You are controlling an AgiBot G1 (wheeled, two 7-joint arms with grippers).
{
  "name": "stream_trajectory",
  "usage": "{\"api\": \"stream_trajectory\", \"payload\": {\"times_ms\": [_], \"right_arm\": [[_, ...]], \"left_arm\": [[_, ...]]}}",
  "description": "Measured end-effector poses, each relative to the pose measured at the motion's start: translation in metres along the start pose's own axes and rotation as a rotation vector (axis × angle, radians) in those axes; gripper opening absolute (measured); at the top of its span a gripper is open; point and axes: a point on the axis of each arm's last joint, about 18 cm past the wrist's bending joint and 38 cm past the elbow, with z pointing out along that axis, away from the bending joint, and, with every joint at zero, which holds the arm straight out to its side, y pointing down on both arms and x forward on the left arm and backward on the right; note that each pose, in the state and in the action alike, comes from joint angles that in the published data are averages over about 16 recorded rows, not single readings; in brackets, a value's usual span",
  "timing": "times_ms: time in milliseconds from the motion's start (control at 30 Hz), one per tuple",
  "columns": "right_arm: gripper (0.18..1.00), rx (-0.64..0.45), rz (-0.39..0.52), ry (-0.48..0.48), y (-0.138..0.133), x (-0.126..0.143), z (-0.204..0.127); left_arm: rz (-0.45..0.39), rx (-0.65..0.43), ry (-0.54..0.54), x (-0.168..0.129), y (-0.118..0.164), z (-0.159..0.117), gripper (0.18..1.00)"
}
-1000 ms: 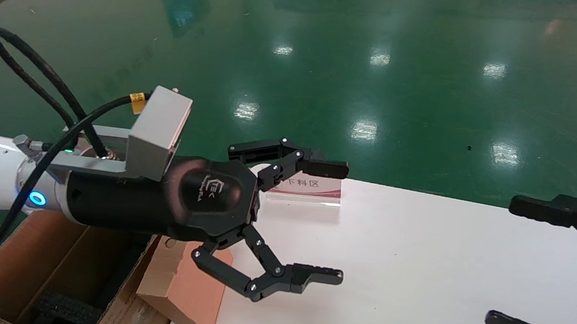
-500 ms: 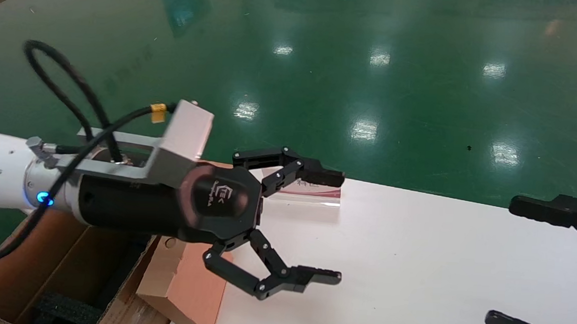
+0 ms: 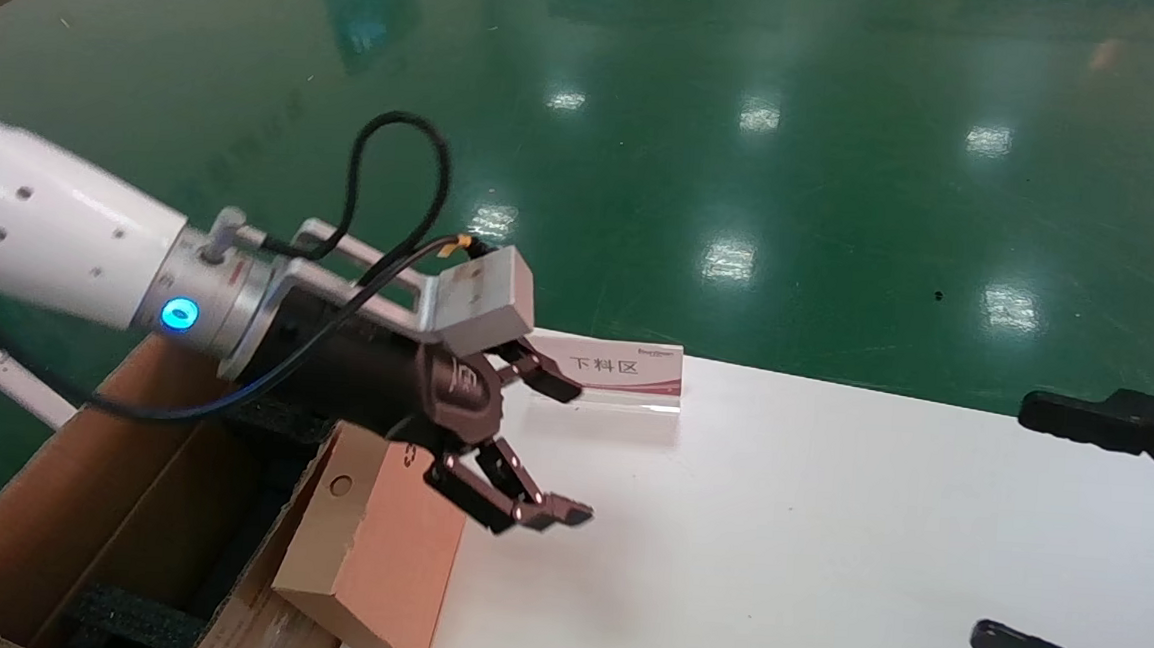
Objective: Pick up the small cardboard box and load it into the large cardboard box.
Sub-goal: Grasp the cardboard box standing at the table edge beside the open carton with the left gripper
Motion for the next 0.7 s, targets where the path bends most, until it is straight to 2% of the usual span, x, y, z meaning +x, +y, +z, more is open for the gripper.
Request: {"api": "stream_trajectory", "payload": {"times_ms": [300,700], "right_arm": [[1.001,0.000,0.000,0.000,0.000,0.000,0.000],[1.001,0.000,0.000,0.000,0.000,0.000,0.000]], "left_arm": [[-0.170,-0.187,-0.091,-0.015,-0.014,-0.010,1.001],[-0.372,-0.399,-0.217,-0.022,-0.014,-0.025,1.001]]}}
